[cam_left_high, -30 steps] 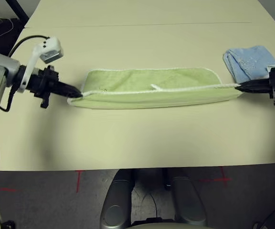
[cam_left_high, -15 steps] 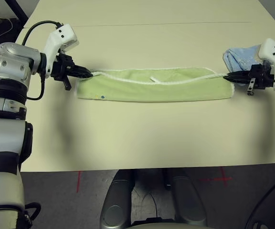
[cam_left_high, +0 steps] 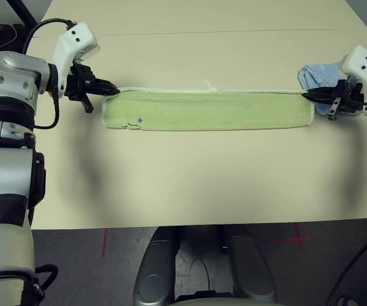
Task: Fold the towel and set it aside.
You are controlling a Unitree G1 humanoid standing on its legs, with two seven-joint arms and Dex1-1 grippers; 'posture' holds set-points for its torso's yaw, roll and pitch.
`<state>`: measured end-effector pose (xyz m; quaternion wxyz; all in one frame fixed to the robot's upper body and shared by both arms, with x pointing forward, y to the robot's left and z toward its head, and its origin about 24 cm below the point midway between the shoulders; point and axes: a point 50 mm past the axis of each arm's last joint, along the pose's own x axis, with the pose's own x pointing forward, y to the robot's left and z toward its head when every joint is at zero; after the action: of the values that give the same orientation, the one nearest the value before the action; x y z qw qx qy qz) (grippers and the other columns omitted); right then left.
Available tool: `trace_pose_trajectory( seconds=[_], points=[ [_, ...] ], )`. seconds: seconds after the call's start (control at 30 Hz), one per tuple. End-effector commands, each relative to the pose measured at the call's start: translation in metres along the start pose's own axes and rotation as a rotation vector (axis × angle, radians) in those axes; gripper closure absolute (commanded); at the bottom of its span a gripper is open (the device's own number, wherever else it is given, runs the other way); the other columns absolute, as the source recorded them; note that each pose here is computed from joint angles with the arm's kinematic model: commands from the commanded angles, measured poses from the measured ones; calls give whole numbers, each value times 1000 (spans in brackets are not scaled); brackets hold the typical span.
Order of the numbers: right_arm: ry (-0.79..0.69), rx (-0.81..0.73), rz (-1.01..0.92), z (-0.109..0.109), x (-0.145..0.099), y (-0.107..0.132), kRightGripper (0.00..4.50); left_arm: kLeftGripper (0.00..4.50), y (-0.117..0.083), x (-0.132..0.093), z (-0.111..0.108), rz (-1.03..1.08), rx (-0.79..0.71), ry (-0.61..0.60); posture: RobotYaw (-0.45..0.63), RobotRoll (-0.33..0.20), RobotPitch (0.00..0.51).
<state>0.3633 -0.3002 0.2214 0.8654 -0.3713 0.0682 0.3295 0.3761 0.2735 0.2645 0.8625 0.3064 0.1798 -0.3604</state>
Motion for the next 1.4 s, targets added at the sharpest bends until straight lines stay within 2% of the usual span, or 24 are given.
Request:
trace_pose_trajectory(
  seconds=[0.03, 0.3, 0.5, 0.6, 0.63, 0.7, 0.87, 0.93, 1.0, 1.03, 1.13, 1.27, 1.4],
  points=[
    [65, -21, -57, -4, 1, -3, 4500, 4444, 3, -2, -6, 32, -7, 33, 69, 0, 286],
    [70, -34, -80, 1, 11, -3, 4500, 4444, -1, 2, -16, 17, -17, 72, 68, 0, 289],
    [87, -35, -13, 1, 14, 1, 4500, 4444, -3, 5, -23, 11, -5, 104, 71, 0, 289],
    [103, -34, 15, -2, 14, 4, 4500, 3775, -3, 9, -25, 36, 11, 103, 72, 0, 288],
    [101, -32, 12, -1, 13, 3, 3950, 3360, -3, 9, -25, 41, 11, 102, 67, 0, 287],
    [91, -45, -34, 1, 12, 0, 3422, 2648, -2, 9, -24, 54, 12, 100, 64, 0, 286],
    [71, -75, -137, 6, 7, -10, 1575, 666, 6, 0, -17, 145, 50, 79, 59, 0, 283],
    [57, -64, -157, 7, 3, -13, 852, 0, 9, -4, -13, 176, 67, 69, 63, 0, 281],
    [38, -39, -182, 6, -5, -17, 104, 0, 15, -10, -7, 249, 82, 43, 67, 0, 277],
    [16, -17, -199, 6, -11, -20, 44, 0, 18, -13, -3, 296, 96, 23, 67, 0, 274],
    [-146, 149, -220, 6, -25, -25, 44, 0, 25, -23, 12, 366, 57, -112, 67, 0, 270],
    [-300, 379, -134, 1, -29, -19, 44, 0, 14, -22, 19, 146, -86, -313, 71, 0, 267],
    [-357, 577, -52, -12, -27, -6, 44, 0, -3, -12, 12, 21, -160, -424, 68, 0, 254]
  ],
)
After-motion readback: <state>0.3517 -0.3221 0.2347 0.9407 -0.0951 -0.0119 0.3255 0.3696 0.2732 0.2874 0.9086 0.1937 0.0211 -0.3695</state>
